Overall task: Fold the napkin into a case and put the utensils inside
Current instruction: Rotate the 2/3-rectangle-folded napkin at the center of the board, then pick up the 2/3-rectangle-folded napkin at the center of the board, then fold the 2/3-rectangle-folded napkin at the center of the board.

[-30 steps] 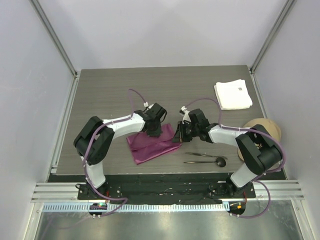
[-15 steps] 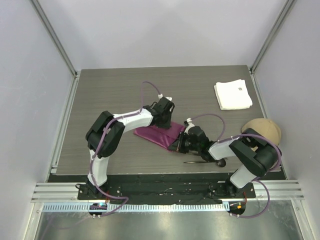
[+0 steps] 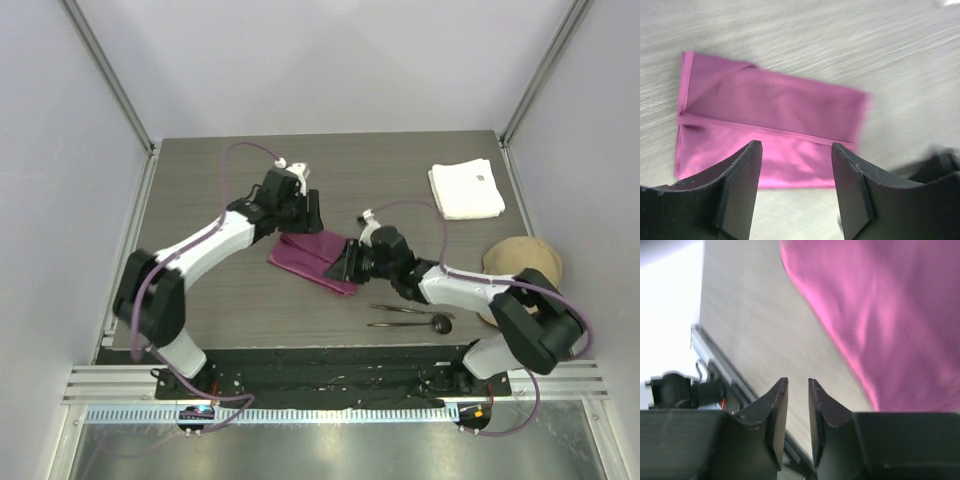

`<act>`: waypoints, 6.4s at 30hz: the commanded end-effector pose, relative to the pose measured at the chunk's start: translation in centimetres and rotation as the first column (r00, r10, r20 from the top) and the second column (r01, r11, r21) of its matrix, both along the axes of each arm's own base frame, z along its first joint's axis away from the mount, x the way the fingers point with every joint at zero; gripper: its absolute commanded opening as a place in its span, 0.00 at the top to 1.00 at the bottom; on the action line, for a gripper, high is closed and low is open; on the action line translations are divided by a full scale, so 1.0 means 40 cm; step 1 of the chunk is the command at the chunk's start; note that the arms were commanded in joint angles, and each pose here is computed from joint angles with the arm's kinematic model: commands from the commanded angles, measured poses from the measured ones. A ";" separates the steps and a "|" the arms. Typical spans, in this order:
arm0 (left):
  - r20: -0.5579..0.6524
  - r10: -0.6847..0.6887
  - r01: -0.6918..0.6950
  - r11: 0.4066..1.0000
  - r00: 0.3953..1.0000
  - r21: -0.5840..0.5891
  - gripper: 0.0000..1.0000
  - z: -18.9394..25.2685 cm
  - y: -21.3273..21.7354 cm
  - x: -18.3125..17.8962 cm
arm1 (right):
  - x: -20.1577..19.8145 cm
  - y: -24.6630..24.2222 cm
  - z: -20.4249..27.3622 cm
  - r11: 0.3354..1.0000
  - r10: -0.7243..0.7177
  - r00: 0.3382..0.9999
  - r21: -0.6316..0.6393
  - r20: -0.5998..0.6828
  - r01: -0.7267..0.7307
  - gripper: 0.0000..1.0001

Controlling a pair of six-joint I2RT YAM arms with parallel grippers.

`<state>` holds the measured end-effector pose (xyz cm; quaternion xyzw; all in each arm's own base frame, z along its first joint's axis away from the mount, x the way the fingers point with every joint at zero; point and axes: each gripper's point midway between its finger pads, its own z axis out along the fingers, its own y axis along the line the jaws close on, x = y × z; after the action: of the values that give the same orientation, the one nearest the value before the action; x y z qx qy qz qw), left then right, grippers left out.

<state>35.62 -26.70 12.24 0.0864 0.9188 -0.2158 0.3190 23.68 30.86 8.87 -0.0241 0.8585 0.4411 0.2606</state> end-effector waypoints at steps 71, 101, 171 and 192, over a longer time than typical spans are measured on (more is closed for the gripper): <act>-0.107 0.884 -0.888 0.460 0.455 0.020 0.36 -0.025 0.561 -0.201 | 0.141 0.181 -0.048 0.735 0.487 0.863 -0.595 0.132 -0.324 0.36; -0.278 0.462 -0.537 0.764 0.842 -0.358 0.17 -0.033 0.284 -0.063 | 0.239 0.108 0.092 0.790 0.301 0.939 -0.594 0.166 -0.149 0.32; -0.227 0.331 -0.396 0.837 0.916 -0.377 0.27 0.001 0.295 -0.083 | 0.177 0.241 -0.040 0.859 0.512 0.859 -0.001 0.011 -0.512 0.99; -0.443 0.336 -0.517 0.759 0.831 -0.395 0.22 -0.110 0.195 -0.021 | 0.196 0.229 -0.009 0.870 0.473 0.881 0.153 0.004 -0.468 0.99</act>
<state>32.22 -17.69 5.59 -0.2568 0.8864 -0.3439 0.1732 31.20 39.66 6.00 -0.1942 0.8133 0.5375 0.1089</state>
